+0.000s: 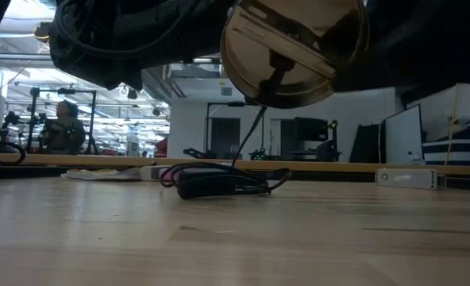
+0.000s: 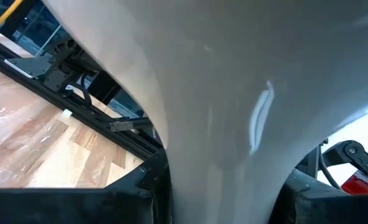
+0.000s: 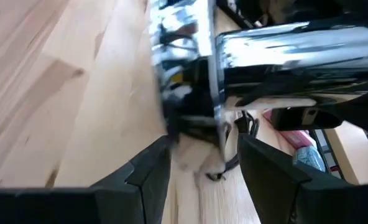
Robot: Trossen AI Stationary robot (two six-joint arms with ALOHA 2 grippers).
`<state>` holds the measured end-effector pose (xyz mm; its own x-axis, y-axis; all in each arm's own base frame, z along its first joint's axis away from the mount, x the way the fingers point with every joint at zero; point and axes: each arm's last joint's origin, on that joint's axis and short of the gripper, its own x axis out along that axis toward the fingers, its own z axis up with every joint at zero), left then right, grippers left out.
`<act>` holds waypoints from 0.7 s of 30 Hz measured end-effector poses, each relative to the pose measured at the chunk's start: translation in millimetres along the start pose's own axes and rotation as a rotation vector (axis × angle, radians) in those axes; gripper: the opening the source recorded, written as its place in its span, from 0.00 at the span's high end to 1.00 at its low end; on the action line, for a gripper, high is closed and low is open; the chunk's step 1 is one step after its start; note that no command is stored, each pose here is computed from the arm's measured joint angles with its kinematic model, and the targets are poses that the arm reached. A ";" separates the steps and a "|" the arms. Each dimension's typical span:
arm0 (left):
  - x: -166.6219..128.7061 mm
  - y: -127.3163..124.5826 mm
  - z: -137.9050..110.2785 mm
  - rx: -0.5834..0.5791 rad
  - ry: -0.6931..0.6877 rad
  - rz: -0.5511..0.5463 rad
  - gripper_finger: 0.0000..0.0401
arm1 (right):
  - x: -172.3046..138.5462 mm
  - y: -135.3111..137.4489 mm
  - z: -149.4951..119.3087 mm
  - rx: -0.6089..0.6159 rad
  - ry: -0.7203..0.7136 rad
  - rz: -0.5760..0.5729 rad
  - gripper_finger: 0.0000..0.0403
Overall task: Screw lightbulb
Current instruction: Remove the lightbulb from the lamp
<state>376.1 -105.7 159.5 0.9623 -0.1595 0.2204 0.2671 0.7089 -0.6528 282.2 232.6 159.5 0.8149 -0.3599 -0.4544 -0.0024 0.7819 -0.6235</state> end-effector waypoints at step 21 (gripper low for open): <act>0.0 3.8 -2.0 -0.063 0.024 0.033 0.62 | 0.1 2.1 2.8 -0.025 -0.019 0.075 0.83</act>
<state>377.2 -104.3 155.6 0.9713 -0.1542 0.1810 0.2375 0.6696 -0.7037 283.9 235.7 159.9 0.8229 -0.2905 -0.4882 -0.0782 0.7933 -0.6038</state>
